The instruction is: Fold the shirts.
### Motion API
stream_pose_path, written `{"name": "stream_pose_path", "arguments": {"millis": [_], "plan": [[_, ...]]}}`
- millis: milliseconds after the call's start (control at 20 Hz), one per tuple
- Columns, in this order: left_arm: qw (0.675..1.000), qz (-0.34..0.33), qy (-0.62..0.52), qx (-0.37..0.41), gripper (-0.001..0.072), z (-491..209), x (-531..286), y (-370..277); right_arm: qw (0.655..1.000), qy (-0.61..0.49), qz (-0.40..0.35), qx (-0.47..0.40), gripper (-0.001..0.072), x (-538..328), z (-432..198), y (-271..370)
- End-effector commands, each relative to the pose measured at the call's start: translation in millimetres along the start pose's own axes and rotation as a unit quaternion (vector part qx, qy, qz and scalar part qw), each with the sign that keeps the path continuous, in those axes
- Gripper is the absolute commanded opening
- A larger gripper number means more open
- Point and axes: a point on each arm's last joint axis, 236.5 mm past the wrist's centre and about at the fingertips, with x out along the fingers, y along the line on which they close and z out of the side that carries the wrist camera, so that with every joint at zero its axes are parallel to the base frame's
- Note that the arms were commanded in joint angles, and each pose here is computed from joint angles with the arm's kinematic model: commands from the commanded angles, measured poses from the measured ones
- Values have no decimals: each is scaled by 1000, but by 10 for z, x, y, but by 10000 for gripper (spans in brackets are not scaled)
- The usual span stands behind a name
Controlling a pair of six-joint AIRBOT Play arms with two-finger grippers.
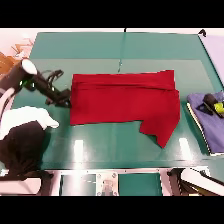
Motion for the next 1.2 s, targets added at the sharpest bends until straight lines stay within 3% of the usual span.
{"name": "stream_pose_path", "arguments": {"millis": [0, 50, 100, 150, 200, 250, 500, 700, 750, 800, 900, 950, 1000, 1050, 1100, 1150], "plan": [[994, -14, -100, -31, 25, -400, 187, 42, 998, -22, -12, 56, 25, -42, -464, -291], [991, -30, -125, -46, 28, -463, 230, 22, 998, -19, -13, 66, 25, 4, -555, -341], [986, -51, -142, -67, 230, -523, 292, -2, 997, -15, -14, 76, 35, 71, -627, -370], [982, -71, -150, -91, 585, -572, 369, -17, 996, -9, -14, 89, 136, 138, -683, -388], [976, -94, -152, -126, 703, -611, 463, -29, 995, -7, -6, 99, 220, 200, -723, -376], [968, -114, -158, -159, 703, -618, 545, -25, 994, -9, 8, 111, 222, 264, -744, -334], [929, -143, -212, -269, 703, -532, 733, 199, 987, -26, 32, 157, 224, 522, -827, -326], [902, -138, -269, -309, 702, -328, 895, 134, 982, -36, 28, 184, 227, 742, -954, -413], [890, -132, -289, -327, 701, -264, 924, 157, 981, -33, 27, 189, 240, 793, -1012, -424], [879, -128, -304, -344, 697, -217, 930, 200, 981, -27, 28, 191, 301, 845, -1078, -412], [864, -120, -325, -365, 249, -148, 896, 308, 983, -13, 31, 179, 312, 939, -1192, -325], [859, -114, -337, -367, 232, -114, 864, 361, 985, -7, 31, 168, 322, 972, -1236, -281], [855, -108, -349, -369, 231, -78, 828, 409, 987, 0, 32, 156, 397, 995, -1273, -226], [851, -105, -360, -368, 215, -37, 786, 432, 989, 5, 33, 147, 425, 1007, -1295, -187], [850, -105, -363, -366, 34, -13, 761, 434, 989, 8, 33, 143, 425, 1012, -1312, -170], [852, -108, -361, -363, 25, -4, 753, 414, 989, 10, 34, 143, 425, 1011, -1318, -167]]}}
